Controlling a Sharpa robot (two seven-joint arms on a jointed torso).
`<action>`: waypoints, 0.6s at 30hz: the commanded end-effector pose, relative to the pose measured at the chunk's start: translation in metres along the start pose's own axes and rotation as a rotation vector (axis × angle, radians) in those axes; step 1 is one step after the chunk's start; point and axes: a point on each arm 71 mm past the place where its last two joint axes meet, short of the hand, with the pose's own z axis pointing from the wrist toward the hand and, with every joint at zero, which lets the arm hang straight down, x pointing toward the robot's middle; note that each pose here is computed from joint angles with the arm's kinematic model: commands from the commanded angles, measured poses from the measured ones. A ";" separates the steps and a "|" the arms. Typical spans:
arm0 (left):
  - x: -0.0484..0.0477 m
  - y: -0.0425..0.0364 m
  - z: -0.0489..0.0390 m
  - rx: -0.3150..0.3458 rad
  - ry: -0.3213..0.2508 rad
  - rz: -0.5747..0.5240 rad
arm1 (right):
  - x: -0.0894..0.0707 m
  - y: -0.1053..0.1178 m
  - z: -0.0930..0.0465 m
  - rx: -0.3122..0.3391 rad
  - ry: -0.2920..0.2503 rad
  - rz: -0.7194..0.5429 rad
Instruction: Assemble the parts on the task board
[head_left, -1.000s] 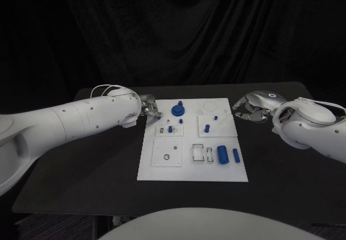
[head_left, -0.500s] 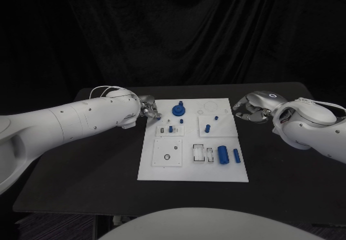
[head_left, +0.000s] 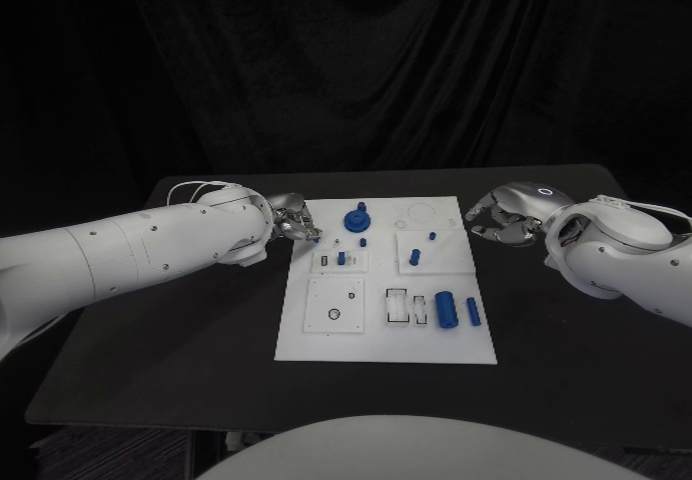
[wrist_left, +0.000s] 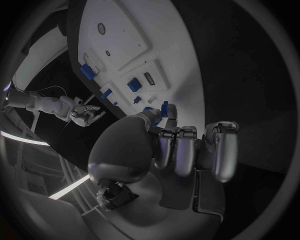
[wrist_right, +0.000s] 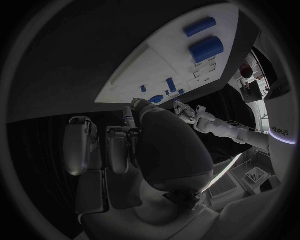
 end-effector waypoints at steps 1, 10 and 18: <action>0.0022 0.0000 -0.0065 -0.004 -0.020 -0.116 | 0.002 -0.002 -0.001 0.019 0.009 0.001; 0.0112 0.0044 -0.0247 -0.042 0.019 -0.160 | 0.001 -0.005 -0.002 0.027 0.009 0.000; 0.0172 0.0022 -0.0312 -0.059 0.027 -0.172 | 0.002 -0.005 -0.002 0.029 0.011 0.000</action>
